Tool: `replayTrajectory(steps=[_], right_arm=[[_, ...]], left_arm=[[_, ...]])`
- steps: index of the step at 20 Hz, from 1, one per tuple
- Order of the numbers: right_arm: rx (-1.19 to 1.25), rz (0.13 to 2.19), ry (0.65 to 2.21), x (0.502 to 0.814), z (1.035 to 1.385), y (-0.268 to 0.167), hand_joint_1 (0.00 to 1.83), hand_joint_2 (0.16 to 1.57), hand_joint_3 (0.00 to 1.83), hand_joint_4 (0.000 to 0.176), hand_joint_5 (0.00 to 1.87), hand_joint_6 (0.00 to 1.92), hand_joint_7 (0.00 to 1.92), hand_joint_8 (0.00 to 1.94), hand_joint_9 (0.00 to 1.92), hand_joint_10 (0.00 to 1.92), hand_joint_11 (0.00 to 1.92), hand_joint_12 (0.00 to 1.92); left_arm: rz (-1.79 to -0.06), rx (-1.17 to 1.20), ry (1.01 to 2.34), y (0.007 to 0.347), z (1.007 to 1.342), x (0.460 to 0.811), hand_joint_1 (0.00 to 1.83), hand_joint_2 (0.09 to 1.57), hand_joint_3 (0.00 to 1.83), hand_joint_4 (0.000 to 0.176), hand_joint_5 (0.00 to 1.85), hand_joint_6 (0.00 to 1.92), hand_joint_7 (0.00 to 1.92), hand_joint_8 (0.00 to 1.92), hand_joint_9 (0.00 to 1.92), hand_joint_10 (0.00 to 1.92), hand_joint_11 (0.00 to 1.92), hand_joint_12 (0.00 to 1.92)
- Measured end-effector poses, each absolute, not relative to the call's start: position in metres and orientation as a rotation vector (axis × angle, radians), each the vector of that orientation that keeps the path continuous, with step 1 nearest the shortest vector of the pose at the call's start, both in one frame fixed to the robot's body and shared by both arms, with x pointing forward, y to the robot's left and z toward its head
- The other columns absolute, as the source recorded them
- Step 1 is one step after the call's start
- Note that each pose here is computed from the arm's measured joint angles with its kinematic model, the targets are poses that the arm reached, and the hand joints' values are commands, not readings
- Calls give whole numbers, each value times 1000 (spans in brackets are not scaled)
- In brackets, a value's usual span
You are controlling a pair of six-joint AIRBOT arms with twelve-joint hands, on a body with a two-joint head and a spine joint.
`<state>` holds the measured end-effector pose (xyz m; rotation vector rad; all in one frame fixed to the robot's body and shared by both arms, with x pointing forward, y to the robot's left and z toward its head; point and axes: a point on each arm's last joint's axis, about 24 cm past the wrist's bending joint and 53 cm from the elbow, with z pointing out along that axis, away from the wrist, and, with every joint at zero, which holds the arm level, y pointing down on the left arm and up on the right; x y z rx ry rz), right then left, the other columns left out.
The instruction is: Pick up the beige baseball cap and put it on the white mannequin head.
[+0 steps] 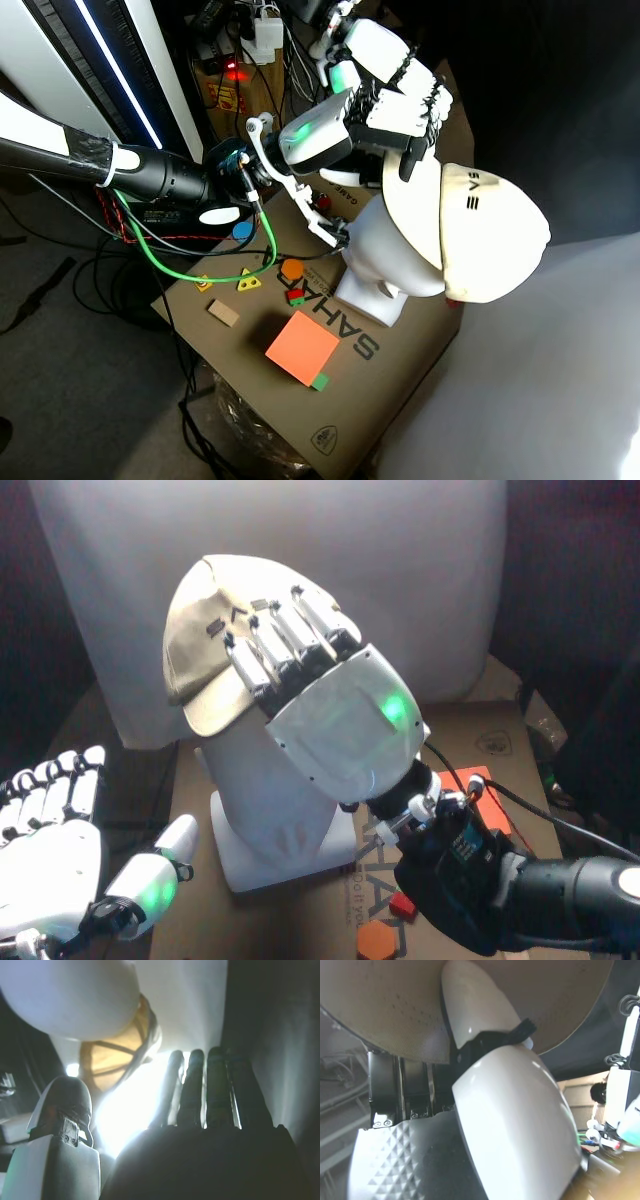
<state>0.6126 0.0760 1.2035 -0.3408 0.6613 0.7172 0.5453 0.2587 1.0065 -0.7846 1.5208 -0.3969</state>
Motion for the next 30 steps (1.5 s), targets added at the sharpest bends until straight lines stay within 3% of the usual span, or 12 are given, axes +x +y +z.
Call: replayTrajectory(steps=[22,23,24,25,30], right_arm=[[-395,731,937,605,1118,83,1354,1191,0,0,793,1027,878,1242,740,1561,739,1644],[-396,731,944,604,1114,81,1356,1185,0,0,810,1003,885,1229,754,1548,766,1644],[-396,731,949,603,1112,81,1264,1158,0,0,882,964,948,1248,827,1387,787,1635],[-374,736,960,604,1112,80,1338,1177,1,0,821,991,907,1223,772,1507,749,1631],[-341,731,993,604,1107,78,1355,1187,1,0,794,1014,889,1227,753,1548,739,1642]], left_arm=[[-378,-799,1519,264,1005,545,0,1155,0,0,13,3,0,0,0,0,0,0],[-378,-798,1519,264,1005,545,0,1154,0,0,18,4,0,0,0,0,0,0],[-377,-798,1519,264,1005,545,0,1154,0,0,19,5,0,0,0,0,0,0],[-378,-798,1519,264,1005,545,0,1155,0,0,15,3,0,0,0,0,0,0],[-376,-799,1520,265,1005,545,0,1157,1,0,4,0,0,0,0,0,0,0]])
